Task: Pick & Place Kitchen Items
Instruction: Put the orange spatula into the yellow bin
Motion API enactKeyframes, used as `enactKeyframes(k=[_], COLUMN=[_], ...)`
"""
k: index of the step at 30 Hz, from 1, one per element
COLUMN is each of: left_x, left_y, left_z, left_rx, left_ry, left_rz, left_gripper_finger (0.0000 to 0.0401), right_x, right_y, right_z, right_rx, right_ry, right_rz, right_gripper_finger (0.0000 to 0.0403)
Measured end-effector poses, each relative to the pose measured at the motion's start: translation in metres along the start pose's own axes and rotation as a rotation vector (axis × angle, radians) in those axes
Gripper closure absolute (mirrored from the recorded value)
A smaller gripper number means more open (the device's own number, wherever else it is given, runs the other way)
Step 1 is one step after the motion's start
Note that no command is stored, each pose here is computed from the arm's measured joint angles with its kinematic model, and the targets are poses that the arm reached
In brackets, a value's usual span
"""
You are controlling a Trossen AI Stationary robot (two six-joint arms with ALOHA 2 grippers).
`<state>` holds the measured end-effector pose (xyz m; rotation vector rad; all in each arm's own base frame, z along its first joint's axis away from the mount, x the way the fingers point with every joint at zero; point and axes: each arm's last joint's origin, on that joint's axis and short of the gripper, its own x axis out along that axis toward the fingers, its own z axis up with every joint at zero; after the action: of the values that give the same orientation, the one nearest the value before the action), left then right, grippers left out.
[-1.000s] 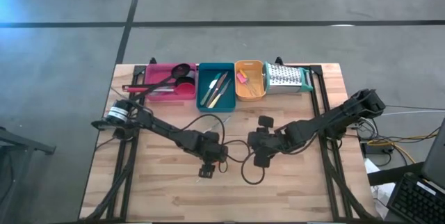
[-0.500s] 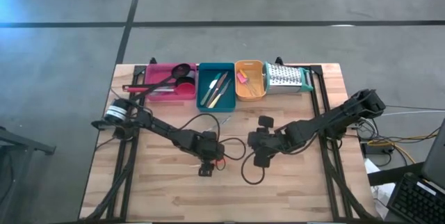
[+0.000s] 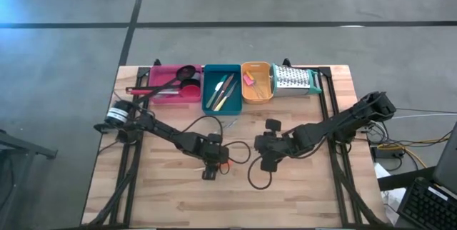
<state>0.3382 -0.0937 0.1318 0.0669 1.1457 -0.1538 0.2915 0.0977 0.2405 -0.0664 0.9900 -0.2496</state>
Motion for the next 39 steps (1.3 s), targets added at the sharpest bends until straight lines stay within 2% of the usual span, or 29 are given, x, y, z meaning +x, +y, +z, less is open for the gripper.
enactKeyframes(k=[5,6,11,17,19,22,25,31,36,39], left_x=[0.002,0.002,0.000,-0.022,-0.034,-0.048,-0.068,-0.093,-0.120,-0.129], left_y=[-0.001,-0.001,-0.002,-0.003,-0.003,-0.003,-0.003,-0.010,-0.017,-0.020], left_z=[-0.005,-0.005,-0.002,0.012,0.015,0.017,0.018,0.016,0.014,0.024], left_rx=[-0.009,-0.023,-0.056,-0.054,-0.046,-0.039,-0.037,-0.018,0.018,-0.002], left_ry=[0.020,0.023,0.021,0.033,0.037,0.031,-0.007,-0.068,-0.133,-0.257], left_rz=[-0.001,-0.003,-0.004,0.006,0.022,0.101,0.196,0.268,0.432,0.415], left_gripper_finger=[0.0316,0.0323,0.0323,0.0324,0.0378,0.0401,0.0400,0.0400,0.0400,0.0400], right_x=[0.000,0.000,0.000,0.000,0.000,0.000,0.000,0.000,0.001,0.001], right_y=[0.000,0.000,0.000,0.000,0.000,0.000,-0.001,-0.001,-0.001,-0.001], right_z=[0.000,0.000,0.000,-0.001,-0.001,-0.001,-0.002,-0.003,-0.004,-0.003], right_rx=[-0.001,-0.001,-0.001,-0.003,-0.003,-0.004,-0.010,-0.010,-0.012,-0.010], right_ry=[0.000,0.001,0.001,0.005,0.006,0.010,0.021,0.023,0.026,0.023], right_rz=[0.000,0.000,0.000,-0.002,-0.002,-0.003,-0.007,-0.008,-0.010,-0.009], right_gripper_finger=[0.0312,0.0314,0.0322,0.0330,0.0333,0.0335,0.0332,0.0323,0.0328,0.0334])
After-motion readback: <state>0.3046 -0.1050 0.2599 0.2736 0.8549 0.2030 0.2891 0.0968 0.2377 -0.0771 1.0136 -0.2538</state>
